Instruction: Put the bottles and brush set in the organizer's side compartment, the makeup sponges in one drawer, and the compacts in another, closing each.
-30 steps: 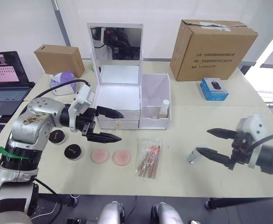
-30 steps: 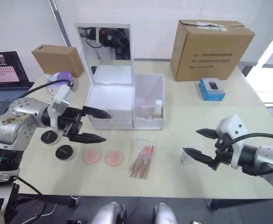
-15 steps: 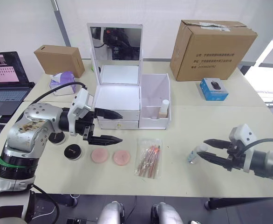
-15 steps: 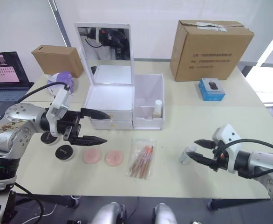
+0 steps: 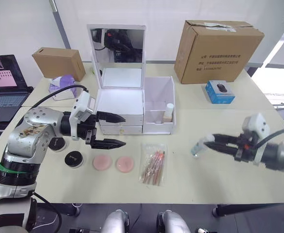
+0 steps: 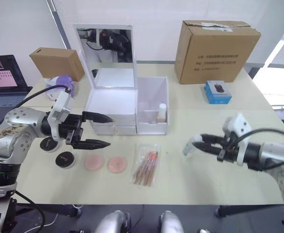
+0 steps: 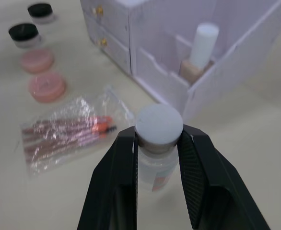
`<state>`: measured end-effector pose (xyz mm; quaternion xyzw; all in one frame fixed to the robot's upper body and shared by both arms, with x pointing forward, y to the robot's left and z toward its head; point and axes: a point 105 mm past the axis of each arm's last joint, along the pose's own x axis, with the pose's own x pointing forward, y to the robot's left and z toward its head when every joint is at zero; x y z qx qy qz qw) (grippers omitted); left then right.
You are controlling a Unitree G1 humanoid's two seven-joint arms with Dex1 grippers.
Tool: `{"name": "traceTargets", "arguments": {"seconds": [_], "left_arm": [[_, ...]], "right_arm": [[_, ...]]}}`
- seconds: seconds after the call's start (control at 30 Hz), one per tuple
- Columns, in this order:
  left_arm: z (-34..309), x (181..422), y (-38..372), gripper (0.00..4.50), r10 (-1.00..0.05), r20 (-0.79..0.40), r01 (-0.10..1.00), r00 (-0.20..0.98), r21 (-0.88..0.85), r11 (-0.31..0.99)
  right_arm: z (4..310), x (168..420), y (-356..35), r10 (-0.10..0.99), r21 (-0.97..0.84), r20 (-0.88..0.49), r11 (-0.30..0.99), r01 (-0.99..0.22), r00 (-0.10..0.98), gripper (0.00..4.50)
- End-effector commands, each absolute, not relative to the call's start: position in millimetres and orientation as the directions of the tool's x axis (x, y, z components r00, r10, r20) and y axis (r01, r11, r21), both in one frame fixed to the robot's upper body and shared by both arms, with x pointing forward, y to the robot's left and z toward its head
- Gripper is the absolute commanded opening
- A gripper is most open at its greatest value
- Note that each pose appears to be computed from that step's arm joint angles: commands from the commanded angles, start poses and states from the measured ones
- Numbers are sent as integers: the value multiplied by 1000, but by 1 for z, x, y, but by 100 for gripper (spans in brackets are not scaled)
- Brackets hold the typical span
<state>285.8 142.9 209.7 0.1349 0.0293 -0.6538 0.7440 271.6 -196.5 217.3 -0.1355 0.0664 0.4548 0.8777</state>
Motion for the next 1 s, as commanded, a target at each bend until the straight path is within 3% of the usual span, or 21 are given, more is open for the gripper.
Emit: {"name": "traceTargets", "arguments": {"seconds": [0.03,0.13,0.23,0.53,0.7,0.83,1.0], "left_arm": [[215,282,153,450,-958,-194,964,212,202,172],[210,276,158,450,-949,-182,956,257,191,223],[205,272,160,450,-942,-177,949,287,189,253],[207,265,173,450,-905,-137,907,403,190,375],[204,262,172,450,-896,-132,898,424,190,397],[204,262,170,450,-894,-128,896,429,187,403],[203,262,171,450,-892,-130,894,433,185,408]], "right_arm": [[246,286,-179,819,-175,-214,505,-845,533,87],[276,317,-159,840,-217,-177,475,-853,513,87],[287,338,-140,858,-253,-185,430,-867,479,87],[260,398,-106,839,-272,-281,397,-877,467,87],[233,415,-96,813,-282,-349,383,-879,466,87],[220,414,-82,825,-258,-374,346,-902,423,87],[229,408,-75,853,-253,-356,306,-918,382,87]]}}
